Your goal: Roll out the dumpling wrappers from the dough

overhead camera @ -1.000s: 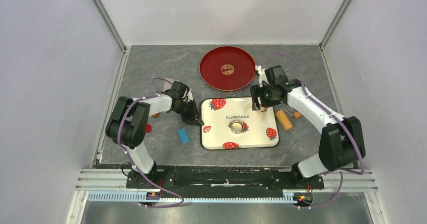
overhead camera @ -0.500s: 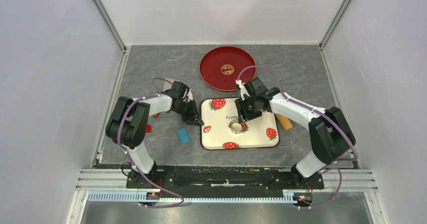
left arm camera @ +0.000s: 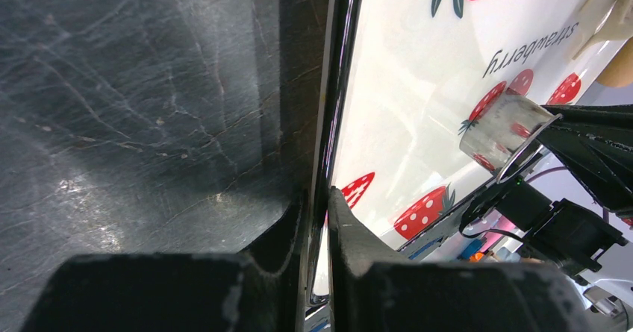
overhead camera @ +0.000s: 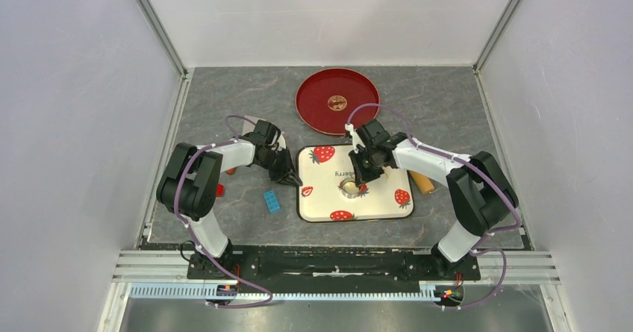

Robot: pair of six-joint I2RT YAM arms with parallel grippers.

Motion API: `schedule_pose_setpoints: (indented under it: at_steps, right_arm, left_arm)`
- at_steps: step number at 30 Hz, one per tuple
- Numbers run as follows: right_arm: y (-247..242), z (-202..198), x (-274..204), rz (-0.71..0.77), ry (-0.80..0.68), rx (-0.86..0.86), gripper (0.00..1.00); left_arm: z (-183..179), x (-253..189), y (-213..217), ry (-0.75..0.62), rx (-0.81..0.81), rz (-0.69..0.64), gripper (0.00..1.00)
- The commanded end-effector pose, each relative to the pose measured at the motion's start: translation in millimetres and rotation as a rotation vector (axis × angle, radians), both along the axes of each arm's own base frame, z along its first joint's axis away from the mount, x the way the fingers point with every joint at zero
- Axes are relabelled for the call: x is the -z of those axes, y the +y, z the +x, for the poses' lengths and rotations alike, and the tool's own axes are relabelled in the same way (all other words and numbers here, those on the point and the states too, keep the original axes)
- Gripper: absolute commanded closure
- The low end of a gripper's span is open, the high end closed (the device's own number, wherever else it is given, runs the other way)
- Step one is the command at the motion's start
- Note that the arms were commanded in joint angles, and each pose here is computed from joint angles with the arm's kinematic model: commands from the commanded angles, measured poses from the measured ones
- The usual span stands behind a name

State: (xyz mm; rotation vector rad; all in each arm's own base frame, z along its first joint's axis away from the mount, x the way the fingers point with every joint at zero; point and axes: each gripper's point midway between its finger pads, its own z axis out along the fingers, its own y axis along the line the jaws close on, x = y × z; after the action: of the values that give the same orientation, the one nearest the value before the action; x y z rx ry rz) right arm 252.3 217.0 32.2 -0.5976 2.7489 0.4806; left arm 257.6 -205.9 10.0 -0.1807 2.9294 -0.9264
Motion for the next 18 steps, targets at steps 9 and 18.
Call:
schedule_pose_setpoints:
  at_steps: [9, 18]
  right_arm:
    - [9.9, 8.0, -30.7, 0.055, -0.064, 0.002, 1.00]
    - [9.7, 22.3, -66.6, 0.064, -0.145, 0.023, 1.00]
  left_arm:
    - [-23.5, 60.8, 45.9, 0.052, 0.011, 0.295, 0.98]
    - [-23.4, 60.1, 45.4, 0.051, 0.014, 0.290, 0.98]
